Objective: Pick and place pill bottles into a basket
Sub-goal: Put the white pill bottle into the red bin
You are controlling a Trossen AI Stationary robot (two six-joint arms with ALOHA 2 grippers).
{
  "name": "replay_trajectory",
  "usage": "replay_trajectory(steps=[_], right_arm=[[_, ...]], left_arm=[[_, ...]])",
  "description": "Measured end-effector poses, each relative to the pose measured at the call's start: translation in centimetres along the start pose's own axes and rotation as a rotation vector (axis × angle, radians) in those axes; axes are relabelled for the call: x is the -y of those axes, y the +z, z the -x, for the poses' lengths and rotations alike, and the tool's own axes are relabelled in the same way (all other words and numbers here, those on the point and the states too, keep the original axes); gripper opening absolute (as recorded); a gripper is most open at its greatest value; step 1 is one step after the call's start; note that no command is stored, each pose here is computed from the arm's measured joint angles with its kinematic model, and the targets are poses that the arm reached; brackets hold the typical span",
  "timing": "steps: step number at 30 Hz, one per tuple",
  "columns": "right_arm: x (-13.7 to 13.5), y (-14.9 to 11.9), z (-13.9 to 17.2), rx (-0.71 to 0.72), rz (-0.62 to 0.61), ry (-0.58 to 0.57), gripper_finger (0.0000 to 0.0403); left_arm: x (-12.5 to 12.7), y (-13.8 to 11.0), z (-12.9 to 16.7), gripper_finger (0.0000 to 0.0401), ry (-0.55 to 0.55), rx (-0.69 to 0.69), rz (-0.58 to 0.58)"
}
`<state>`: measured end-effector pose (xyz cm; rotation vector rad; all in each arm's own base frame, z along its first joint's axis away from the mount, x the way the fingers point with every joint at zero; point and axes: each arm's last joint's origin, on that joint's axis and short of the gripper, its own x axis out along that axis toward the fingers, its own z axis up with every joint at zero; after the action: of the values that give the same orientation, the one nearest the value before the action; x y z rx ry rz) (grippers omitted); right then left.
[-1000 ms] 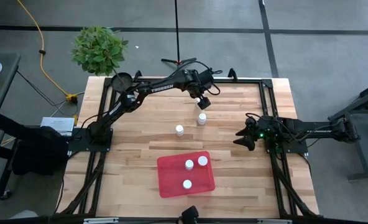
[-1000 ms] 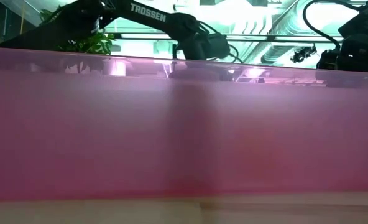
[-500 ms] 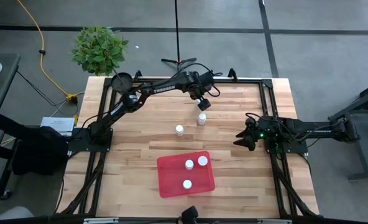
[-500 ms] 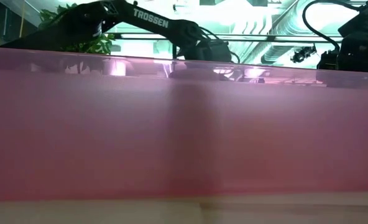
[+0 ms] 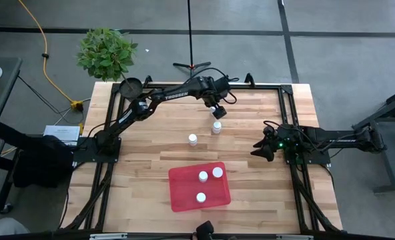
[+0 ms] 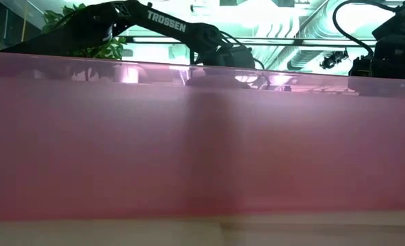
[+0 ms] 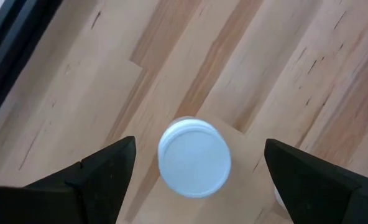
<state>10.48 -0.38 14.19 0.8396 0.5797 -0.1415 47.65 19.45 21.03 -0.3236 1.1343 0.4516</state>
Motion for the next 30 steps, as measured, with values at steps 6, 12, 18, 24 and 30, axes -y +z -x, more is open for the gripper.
replay_trajectory(steps=[6,12,18,24,30], right_arm=[[0.0,0.0,0.0,0.0,-0.001,0.0,0.0312],[0.0,0.0,0.0,0.0,0.0,0.0,0.0312],[0.0,0.0,0.0,0.0,0.0,0.0,0.0312],[0.0,0.0,0.0,0.0,0.001,0.0,0.0312],[0.0,0.01,0.0,0.0,0.001,0.0,0.0312]], left_arm=[[-0.02,0.01,0.01,0.0388,0.001,0.0,0.0],[-0.04,-0.12,0.01,0.0388,0.002,-0.013,-0.024],[-0.09,-0.2,0.03,0.0384,0.011,-0.022,-0.036],[-0.1,-0.28,0.03,0.0348,0.012,-0.03,-0.054],[-0.09,-0.19,0.03,0.0294,0.011,-0.02,-0.053]])
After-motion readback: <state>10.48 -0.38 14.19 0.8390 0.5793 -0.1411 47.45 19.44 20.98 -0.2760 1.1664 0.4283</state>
